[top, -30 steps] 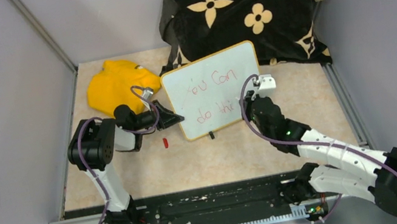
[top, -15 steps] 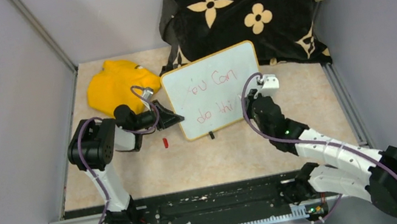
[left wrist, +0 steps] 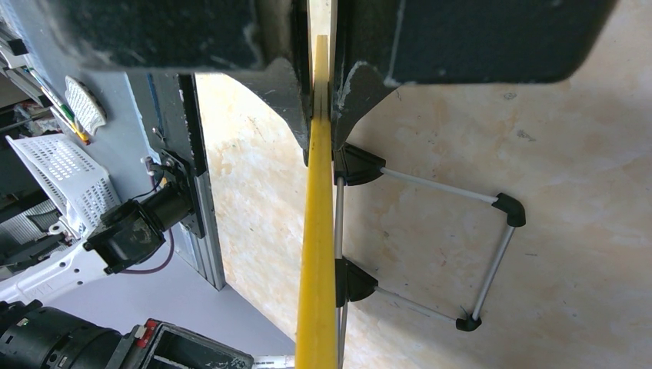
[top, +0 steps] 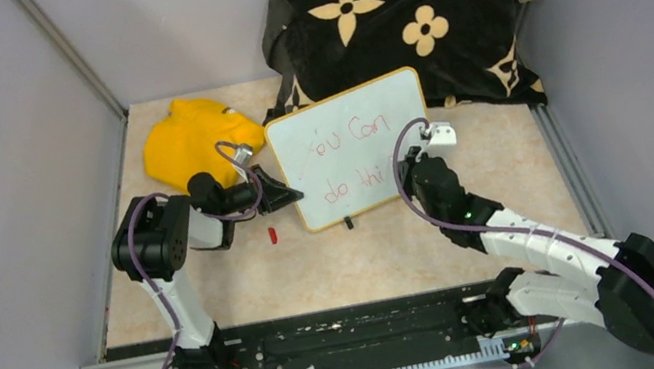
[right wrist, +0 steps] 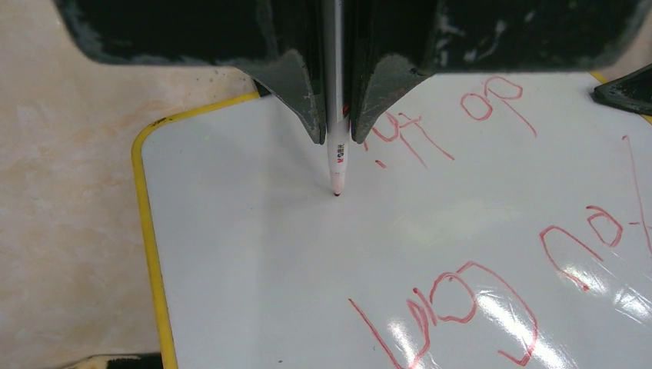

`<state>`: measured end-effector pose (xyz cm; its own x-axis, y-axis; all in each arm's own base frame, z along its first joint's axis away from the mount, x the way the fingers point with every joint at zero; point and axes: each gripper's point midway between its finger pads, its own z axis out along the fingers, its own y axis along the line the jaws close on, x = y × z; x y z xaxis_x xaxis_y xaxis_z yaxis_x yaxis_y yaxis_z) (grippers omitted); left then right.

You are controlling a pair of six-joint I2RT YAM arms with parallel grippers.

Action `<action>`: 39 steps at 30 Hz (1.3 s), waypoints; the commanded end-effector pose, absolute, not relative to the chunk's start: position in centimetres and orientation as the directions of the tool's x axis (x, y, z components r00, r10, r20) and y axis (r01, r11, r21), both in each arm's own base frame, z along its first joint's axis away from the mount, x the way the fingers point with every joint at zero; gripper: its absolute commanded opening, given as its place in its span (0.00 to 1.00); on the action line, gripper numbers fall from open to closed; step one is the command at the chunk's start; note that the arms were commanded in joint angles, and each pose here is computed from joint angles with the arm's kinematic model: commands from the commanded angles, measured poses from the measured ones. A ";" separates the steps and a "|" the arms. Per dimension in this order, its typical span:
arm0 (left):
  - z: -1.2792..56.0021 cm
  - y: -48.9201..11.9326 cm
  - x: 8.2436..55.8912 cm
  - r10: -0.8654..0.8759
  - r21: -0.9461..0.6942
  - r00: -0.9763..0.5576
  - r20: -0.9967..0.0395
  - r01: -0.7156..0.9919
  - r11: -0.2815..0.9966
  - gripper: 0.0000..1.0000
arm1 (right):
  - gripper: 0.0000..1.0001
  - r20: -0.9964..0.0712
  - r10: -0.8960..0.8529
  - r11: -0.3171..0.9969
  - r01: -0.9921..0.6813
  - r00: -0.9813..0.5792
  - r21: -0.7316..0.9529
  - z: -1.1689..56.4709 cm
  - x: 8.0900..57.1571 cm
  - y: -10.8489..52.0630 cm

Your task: Write a sentence on the whiteboard

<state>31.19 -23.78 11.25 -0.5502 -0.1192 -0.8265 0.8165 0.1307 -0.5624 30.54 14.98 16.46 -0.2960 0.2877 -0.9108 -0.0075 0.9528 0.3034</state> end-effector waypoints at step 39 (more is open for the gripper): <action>10.8 -24.2 30.8 -0.096 -0.582 -0.574 -0.813 0.805 0.118 0.00 | 0.00 -0.894 0.295 0.953 0.036 -0.338 0.301 14.9 30.7 14.1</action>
<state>31.03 -23.98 11.21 -0.5540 -0.1154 -0.8245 0.8152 0.1261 -0.5653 30.22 15.85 14.60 -0.3701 0.2684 -0.8894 -0.0324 0.9530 0.3011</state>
